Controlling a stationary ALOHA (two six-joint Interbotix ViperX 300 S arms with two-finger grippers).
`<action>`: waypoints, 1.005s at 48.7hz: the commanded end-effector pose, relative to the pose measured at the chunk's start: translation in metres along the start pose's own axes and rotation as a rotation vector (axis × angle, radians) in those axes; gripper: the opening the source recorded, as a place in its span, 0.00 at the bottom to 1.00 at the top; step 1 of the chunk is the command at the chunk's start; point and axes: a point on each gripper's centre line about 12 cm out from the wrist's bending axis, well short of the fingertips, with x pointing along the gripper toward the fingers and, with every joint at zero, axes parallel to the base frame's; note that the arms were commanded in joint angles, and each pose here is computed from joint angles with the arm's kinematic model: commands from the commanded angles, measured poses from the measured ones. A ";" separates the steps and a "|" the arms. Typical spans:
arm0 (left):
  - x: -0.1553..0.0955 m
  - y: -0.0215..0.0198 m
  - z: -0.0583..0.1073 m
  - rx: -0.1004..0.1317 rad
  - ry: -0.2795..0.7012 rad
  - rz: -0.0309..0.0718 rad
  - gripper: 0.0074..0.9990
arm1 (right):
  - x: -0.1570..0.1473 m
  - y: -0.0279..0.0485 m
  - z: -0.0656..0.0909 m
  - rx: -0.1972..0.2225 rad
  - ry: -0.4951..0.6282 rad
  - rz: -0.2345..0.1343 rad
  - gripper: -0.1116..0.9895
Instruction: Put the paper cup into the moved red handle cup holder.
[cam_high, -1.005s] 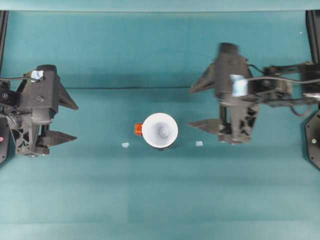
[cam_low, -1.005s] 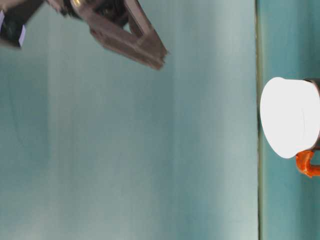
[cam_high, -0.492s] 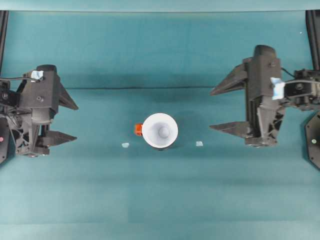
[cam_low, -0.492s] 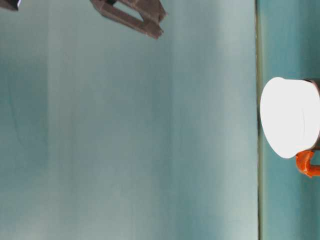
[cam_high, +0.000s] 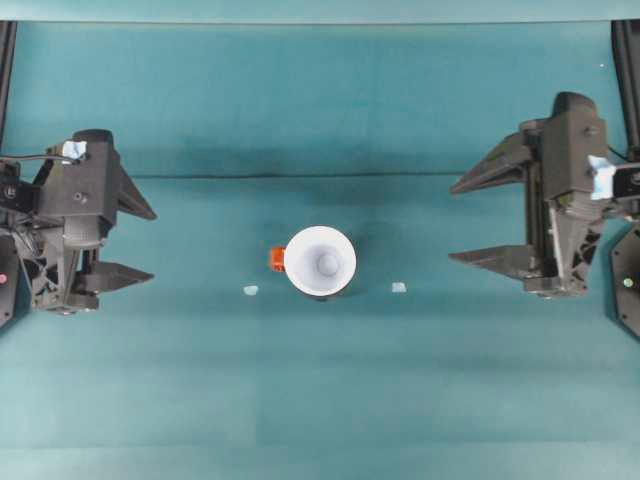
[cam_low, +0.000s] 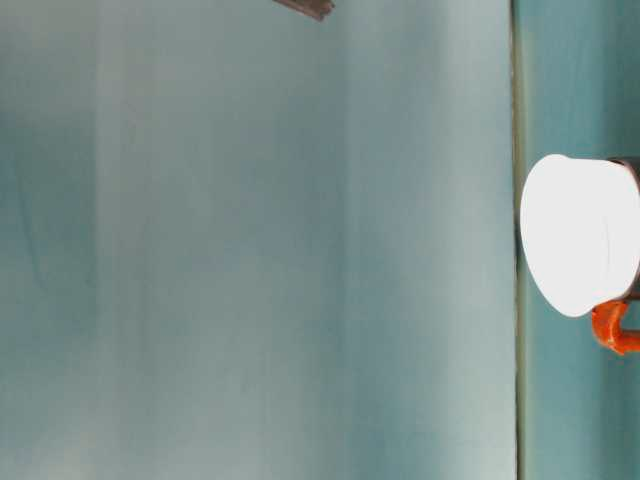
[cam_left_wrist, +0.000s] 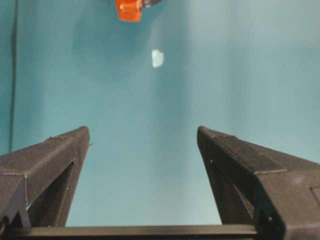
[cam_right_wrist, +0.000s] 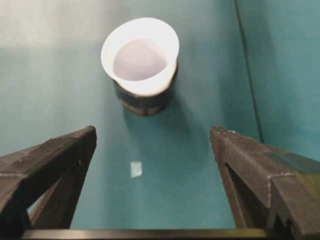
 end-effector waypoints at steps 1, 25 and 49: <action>-0.004 -0.0003 0.004 -0.010 -0.020 -0.001 0.92 | -0.006 0.0012 0.007 0.015 -0.049 0.006 0.94; -0.004 -0.0023 0.004 -0.012 -0.020 -0.006 0.92 | -0.008 0.0015 0.001 0.025 -0.052 0.010 0.94; -0.004 -0.0023 0.004 -0.012 -0.020 -0.006 0.92 | -0.008 0.0011 -0.001 0.025 -0.043 0.008 0.94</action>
